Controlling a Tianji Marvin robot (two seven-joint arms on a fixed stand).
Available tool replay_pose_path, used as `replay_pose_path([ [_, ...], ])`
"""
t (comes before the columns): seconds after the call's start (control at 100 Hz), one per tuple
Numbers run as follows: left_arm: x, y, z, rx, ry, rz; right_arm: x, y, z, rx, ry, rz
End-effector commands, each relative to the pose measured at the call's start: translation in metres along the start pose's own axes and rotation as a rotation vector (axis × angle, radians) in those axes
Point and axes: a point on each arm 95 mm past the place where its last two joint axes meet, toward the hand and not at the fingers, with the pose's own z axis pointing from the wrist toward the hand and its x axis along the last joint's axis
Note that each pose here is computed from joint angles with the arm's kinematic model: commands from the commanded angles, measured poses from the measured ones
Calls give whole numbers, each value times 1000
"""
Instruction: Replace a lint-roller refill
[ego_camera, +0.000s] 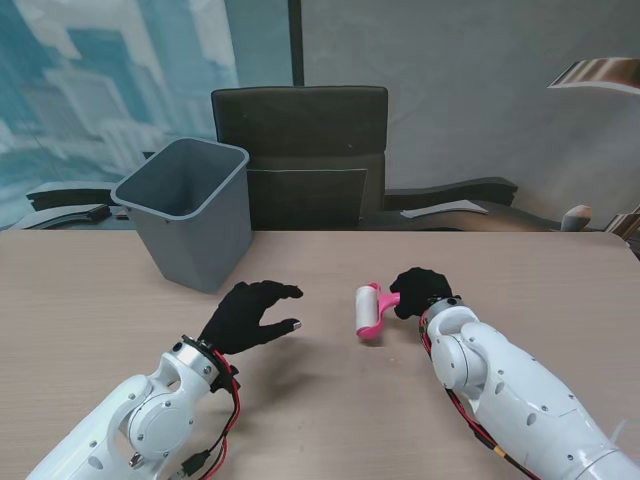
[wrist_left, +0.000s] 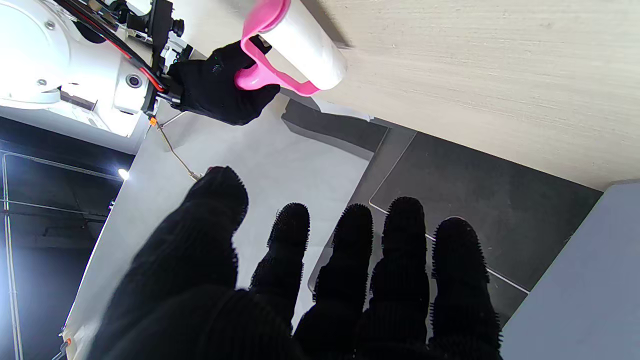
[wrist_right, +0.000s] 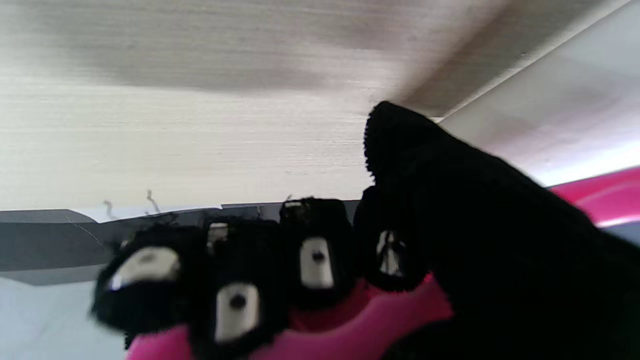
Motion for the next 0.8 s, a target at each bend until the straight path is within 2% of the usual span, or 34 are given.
replay_pose_path([
  [0.0,1,2,0,-14,-4,-5,8,-2,2,21,19,8],
  [0.52,2,1,2,-3,8,-13,-9,-11,-12,72,80,-48],
  [0.79,1,-1,-1,6,10,8,-12,-8,-20,91,95,-62],
])
